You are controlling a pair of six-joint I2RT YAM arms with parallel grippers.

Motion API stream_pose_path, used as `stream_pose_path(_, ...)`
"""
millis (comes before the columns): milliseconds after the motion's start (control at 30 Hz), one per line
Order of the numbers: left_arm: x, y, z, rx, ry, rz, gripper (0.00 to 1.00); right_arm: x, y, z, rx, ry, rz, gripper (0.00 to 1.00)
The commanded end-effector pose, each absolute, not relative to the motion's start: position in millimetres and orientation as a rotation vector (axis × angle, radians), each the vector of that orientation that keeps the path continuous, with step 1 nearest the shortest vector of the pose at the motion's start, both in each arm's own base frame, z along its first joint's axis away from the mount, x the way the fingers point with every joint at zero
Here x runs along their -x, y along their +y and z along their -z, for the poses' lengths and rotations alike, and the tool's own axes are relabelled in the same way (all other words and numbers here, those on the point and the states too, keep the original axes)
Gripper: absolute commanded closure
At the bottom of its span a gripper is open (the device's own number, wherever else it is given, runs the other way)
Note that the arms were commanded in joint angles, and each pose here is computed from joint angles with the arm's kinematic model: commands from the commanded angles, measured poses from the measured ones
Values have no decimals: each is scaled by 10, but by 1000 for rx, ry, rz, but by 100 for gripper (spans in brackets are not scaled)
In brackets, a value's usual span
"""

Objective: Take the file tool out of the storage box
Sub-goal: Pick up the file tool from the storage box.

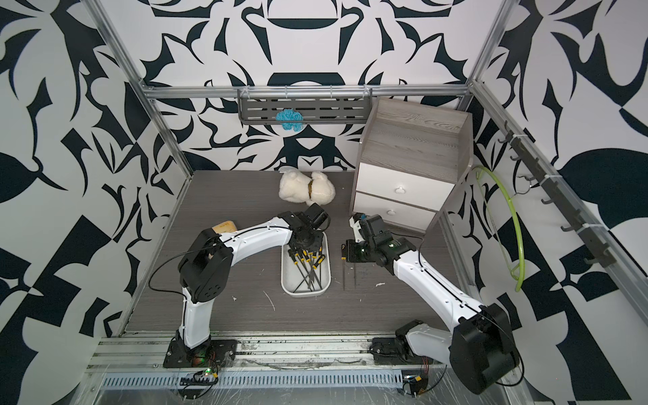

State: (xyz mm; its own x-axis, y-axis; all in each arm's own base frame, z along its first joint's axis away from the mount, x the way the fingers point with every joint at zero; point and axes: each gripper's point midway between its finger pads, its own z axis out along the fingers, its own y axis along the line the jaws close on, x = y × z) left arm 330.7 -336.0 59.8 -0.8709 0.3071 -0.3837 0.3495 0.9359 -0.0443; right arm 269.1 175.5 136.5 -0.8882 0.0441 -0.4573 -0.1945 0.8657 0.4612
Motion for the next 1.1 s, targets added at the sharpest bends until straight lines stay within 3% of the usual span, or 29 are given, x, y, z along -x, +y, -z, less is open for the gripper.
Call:
stream_pose_path(0, -3343, -3215, -477, -480, 2743, 56, 80, -2710, 1796, -1446, 125, 2531, -745, 84)
stream_pose_path(100, -3345, -3245, -424, -469, 2747, 86, 74, -2703, 1804, -1452, 128, 2530, -753, 84)
stream_pose_path(200, -3390, -3265, -364, -487, 2747, 59, 58, -2689, 1827, -1441, 129, 2529, -776, 84)
stream_pose_path(233, -3411, -3269, -336, -496, 2747, 43, 57, -2680, 1848, -1438, 132, 2527, -796, 84)
stream_pose_path(500, -3409, -3259, -220, -510, 2774, 2, 72, -2681, 1874, -1398, 132, 2536, -814, 84)
stream_pose_path(700, -3378, -3260, -170, -512, 2792, 6, 74, -2679, 1874, -1380, 132, 2540, -813, 84)
stream_pose_path(800, -3366, -3259, -133, -513, 2801, 5, 65, -2684, 1879, -1369, 132, 2543, -814, 84)
stream_pose_path(1067, -3345, -3288, -107, -519, 2819, 25, 72, -2689, 1888, -1360, 133, 2546, -817, 84)
